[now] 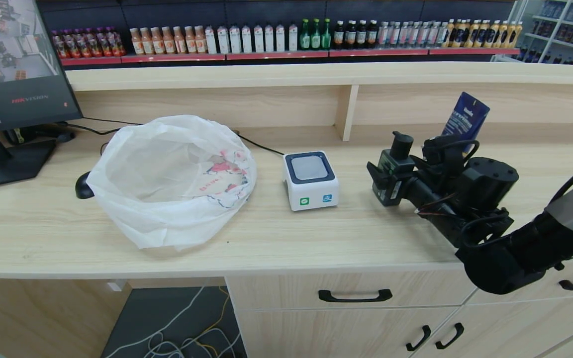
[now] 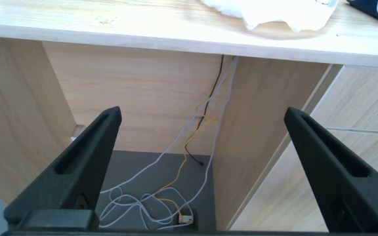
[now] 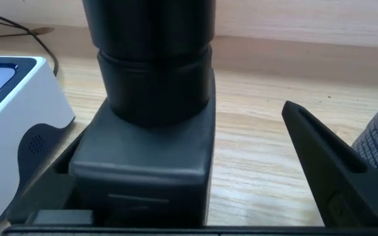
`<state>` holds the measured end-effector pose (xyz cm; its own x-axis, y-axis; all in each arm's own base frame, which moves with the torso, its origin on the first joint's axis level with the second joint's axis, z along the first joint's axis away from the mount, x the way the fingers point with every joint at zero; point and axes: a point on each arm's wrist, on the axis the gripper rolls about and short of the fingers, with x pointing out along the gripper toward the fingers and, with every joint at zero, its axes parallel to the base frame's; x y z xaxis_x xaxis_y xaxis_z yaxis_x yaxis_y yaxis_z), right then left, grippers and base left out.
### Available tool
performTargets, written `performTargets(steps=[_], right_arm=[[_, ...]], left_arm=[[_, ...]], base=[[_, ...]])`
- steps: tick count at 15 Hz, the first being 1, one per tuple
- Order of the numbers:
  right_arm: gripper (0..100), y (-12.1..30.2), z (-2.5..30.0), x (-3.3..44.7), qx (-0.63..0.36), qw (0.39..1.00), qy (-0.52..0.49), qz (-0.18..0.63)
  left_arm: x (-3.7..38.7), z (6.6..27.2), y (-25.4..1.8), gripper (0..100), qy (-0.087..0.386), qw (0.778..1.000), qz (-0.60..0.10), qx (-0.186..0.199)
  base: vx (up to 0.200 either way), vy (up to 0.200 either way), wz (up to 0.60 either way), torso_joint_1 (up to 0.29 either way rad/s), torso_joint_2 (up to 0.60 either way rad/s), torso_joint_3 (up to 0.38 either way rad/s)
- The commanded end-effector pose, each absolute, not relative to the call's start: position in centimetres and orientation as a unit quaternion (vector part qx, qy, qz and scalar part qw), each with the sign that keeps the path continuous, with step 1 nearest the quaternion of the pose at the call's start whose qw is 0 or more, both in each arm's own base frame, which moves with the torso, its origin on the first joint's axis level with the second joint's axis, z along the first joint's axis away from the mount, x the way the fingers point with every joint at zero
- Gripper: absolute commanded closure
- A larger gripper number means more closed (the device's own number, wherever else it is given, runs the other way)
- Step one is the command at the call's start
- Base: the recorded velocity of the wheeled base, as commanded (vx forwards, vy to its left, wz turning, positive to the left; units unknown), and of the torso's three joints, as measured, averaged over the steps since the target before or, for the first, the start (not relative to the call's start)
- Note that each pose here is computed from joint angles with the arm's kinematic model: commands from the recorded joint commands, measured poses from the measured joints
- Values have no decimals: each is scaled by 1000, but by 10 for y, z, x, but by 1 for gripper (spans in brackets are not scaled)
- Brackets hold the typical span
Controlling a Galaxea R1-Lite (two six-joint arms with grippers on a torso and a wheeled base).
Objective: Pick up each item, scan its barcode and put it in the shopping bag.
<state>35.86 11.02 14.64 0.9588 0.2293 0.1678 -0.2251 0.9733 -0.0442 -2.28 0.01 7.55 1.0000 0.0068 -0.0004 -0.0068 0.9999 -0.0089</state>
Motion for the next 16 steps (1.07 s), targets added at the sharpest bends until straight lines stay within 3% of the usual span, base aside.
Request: performTargets(steps=[1,6,7,16], right_arm=[[0,110,146,359,-7,990,-85,115],[0,110,144,358,-6,990,-81,114],[100,110,144,358,-6,990,-81,114],[100,109,152,353,-4,989,-90,114]], left_arm=[[-23,75,0,0,0,1000,4,-5],[-23,75,0,0,0,1000,4,-5],[-23,75,0,0,0,1000,4,-5],[-23,75,0,0,0,1000,4,-5]], base=[[0,0,0,0,0,0],[0,0,0,0,0,0],[0,0,0,0,0,0],[0,0,0,0,0,0]])
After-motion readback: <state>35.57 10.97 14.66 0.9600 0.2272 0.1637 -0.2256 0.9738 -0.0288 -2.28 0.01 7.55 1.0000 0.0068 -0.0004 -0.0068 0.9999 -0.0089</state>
